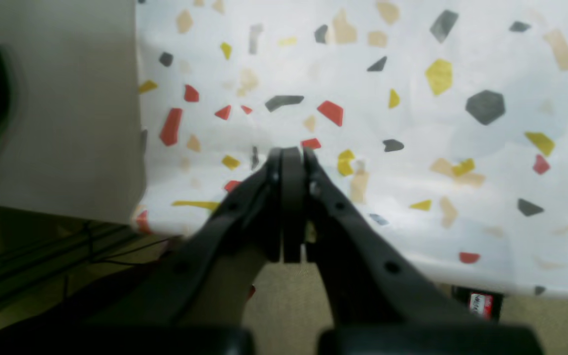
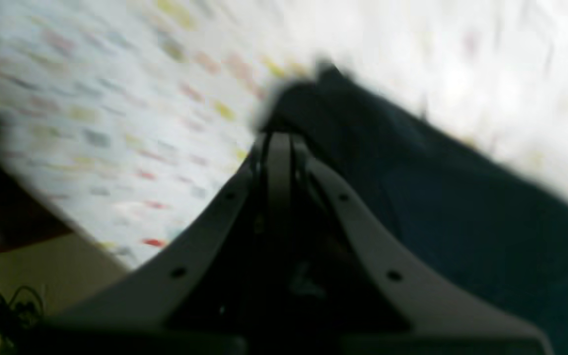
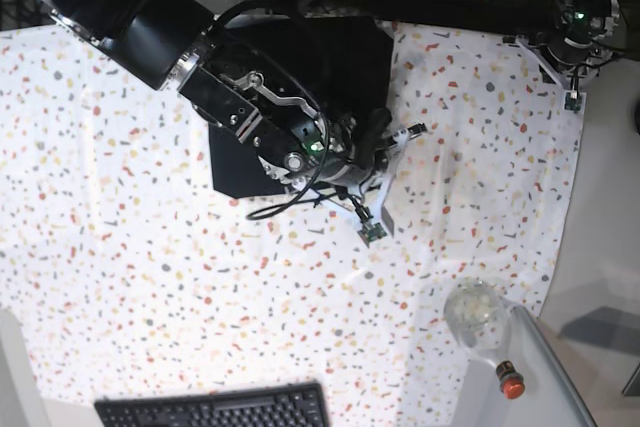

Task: Layout the t-shirt on the table in an organized manner, then fold the t-shirt properly
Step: 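Press the folded bundle flat with the right gripper, then grasp the bundle edge with the left gripper and square it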

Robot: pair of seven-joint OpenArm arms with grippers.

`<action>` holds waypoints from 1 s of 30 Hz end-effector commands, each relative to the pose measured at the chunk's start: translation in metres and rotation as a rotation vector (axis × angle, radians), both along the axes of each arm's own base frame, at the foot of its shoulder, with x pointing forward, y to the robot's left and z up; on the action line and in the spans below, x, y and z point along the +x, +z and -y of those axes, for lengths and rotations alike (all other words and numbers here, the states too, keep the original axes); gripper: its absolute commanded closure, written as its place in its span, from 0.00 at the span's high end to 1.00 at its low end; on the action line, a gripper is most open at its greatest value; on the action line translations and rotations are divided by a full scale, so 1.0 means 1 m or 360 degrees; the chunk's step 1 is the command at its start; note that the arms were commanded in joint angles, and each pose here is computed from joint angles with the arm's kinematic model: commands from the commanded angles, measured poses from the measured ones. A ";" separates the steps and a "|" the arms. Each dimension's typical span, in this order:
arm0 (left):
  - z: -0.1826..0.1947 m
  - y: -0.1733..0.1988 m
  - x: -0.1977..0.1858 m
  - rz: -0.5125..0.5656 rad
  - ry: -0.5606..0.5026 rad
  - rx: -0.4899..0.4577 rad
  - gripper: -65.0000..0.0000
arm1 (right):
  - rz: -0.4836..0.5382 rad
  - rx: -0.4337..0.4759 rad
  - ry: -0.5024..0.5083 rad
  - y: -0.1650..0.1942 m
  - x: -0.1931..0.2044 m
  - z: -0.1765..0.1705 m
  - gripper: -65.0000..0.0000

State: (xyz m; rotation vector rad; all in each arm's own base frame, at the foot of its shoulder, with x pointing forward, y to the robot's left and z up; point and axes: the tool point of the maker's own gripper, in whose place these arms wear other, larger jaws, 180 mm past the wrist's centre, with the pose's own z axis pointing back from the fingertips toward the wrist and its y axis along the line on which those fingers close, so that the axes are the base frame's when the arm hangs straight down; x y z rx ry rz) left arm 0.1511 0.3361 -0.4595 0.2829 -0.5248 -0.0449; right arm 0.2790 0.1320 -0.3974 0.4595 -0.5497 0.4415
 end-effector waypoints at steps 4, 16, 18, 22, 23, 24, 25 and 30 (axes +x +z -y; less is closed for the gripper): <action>-0.003 0.010 0.009 0.0058 -0.0014 0.0022 0.00 | 0.0102 -0.0005 -0.0034 0.021 0.007 0.033 0.00; 0.131 0.049 0.047 0.0512 -0.0149 -0.0914 0.22 | 0.0103 -0.0189 -0.0750 0.019 0.006 0.226 0.00; 0.146 0.051 0.050 0.0540 -0.0143 -0.1020 0.61 | 0.0102 -0.0233 -0.0791 0.018 0.002 0.245 0.00; 0.204 0.042 0.056 0.0474 -0.0351 -0.1231 1.00 | 0.0080 -0.0283 -0.0801 0.012 -0.006 0.260 0.00; 0.218 0.039 0.057 0.0453 -0.0401 -0.1282 1.00 | 0.0080 -0.0289 -0.0768 0.011 -0.008 0.260 0.00; 0.230 0.036 0.059 0.0433 -0.0446 -0.1323 1.00 | 0.0081 -0.0281 -0.0732 0.010 -0.010 0.256 0.00; 0.240 0.030 0.060 0.0403 -0.0464 -0.1361 1.00 | 0.0074 -0.0279 -0.0698 0.008 -0.013 0.254 0.00; 0.260 0.007 0.066 0.0334 -0.0388 -0.1467 1.00 | 0.0056 -0.0279 -0.0655 0.004 -0.019 0.251 0.00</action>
